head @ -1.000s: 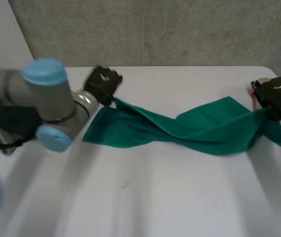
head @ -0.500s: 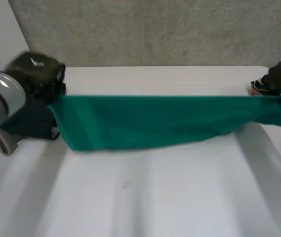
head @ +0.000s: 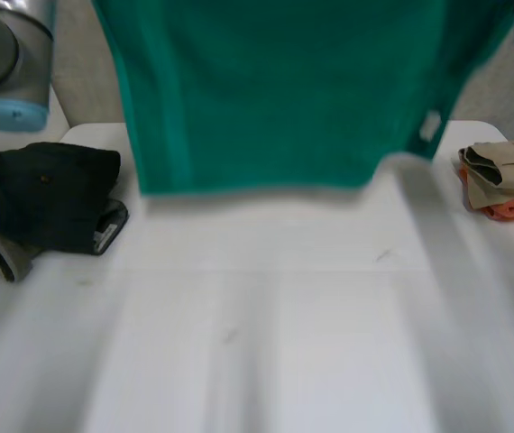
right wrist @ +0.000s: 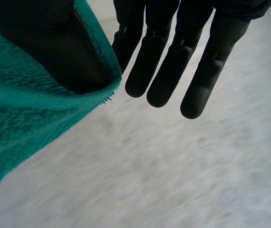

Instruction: Fold the laundry.

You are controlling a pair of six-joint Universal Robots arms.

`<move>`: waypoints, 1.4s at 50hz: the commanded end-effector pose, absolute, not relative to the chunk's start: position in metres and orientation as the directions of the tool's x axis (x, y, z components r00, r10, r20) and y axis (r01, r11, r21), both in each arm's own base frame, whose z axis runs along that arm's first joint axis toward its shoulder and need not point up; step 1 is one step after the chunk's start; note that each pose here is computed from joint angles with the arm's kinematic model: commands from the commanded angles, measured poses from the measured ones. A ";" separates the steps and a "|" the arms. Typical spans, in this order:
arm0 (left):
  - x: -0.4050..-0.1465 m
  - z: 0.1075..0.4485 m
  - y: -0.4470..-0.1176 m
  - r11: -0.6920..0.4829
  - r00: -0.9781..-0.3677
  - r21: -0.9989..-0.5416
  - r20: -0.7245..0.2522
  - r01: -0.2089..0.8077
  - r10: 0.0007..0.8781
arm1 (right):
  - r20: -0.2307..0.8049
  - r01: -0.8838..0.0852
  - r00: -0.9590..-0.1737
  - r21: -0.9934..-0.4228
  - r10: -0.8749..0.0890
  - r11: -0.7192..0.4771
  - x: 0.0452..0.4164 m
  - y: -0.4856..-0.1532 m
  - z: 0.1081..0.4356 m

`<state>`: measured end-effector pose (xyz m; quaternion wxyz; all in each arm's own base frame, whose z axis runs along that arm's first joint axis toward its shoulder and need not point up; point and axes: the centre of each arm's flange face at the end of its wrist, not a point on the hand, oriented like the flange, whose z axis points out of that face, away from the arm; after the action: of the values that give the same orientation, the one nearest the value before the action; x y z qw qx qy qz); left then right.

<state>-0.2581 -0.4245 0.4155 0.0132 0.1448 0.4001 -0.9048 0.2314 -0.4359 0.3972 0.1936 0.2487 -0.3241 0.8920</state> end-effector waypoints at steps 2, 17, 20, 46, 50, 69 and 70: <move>-0.245 0.410 -0.408 -0.631 -0.957 -0.762 -0.269 0.144 0.107 | 0.542 -0.414 -0.837 -0.541 0.072 -0.732 0.229 -0.422 0.397; -0.228 0.233 -0.341 -0.222 -0.883 -0.942 -0.318 0.253 0.345 | 0.636 -0.486 -0.695 -0.759 -0.335 -0.433 0.220 -0.381 0.238; -0.226 0.197 -0.327 -0.112 -0.868 -0.952 -0.305 0.284 0.393 | 0.637 -0.532 -0.655 -0.771 -0.406 -0.351 0.219 -0.369 0.202; -0.170 0.208 -0.188 0.313 -0.641 -0.654 -0.348 0.689 0.685 | 0.476 -0.817 -0.419 -0.569 -0.773 0.092 0.161 -0.253 0.216; -0.171 0.202 -0.228 0.257 -0.644 -0.669 -0.428 0.698 0.634 | 0.494 -0.784 -0.461 -0.616 -0.737 0.078 0.171 -0.283 0.201; -0.247 0.182 -0.426 -0.051 -0.743 -0.786 -0.601 0.616 0.295 | 0.755 -0.686 -0.541 -0.651 -0.370 -0.326 0.235 -0.443 0.152; -0.249 0.180 -0.430 -0.057 -0.738 -0.781 -0.609 0.622 0.292 | 0.758 -0.680 -0.540 -0.649 -0.366 -0.341 0.238 -0.447 0.148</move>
<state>-0.2335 -0.3977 0.1954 0.1091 0.3385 0.6963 -0.6235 0.2228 -0.4190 0.1672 0.1085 0.4660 -0.6107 0.6310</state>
